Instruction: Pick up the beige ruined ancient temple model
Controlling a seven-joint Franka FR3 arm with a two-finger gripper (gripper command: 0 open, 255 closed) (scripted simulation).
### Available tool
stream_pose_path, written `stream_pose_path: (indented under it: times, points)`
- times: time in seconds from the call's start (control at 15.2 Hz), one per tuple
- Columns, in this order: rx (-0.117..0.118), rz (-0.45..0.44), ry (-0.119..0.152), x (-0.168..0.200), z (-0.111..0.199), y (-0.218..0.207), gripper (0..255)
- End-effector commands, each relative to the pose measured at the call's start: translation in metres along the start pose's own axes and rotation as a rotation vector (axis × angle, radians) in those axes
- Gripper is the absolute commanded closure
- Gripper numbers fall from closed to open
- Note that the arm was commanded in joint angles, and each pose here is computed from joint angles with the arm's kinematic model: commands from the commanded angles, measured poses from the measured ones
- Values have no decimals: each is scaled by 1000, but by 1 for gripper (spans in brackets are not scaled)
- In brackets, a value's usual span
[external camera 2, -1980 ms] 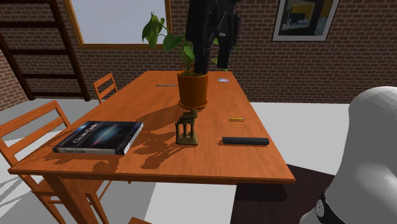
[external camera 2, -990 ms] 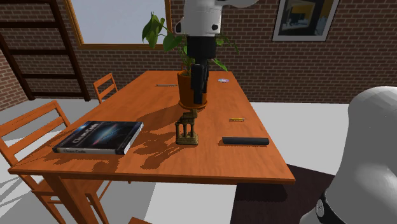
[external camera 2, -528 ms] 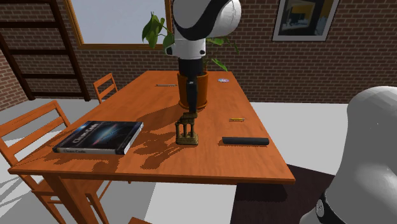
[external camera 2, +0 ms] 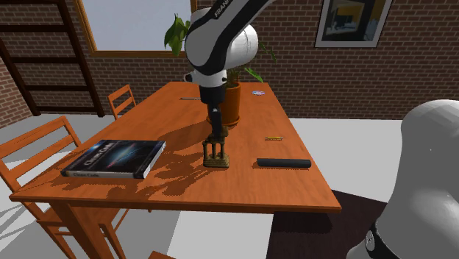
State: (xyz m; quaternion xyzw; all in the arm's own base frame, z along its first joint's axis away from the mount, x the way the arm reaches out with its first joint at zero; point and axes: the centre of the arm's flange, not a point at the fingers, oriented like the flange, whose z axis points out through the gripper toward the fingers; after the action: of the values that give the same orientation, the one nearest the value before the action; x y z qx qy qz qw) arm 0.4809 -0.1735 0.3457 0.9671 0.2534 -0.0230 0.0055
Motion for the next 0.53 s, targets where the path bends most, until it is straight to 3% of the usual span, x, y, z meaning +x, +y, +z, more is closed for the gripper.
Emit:
stream_pose_path:
  times: [0.0, 0.26, 0.33, 0.46]
  points:
    - [-1, -2, 0, 0, 10, 2, 0]
    - [-1, -2, 0, 1, 23, 2, 0]
    - [-1, -2, 0, 1, 23, 1, 255]
    - [-1, -2, 0, 1, 23, 1, 255]
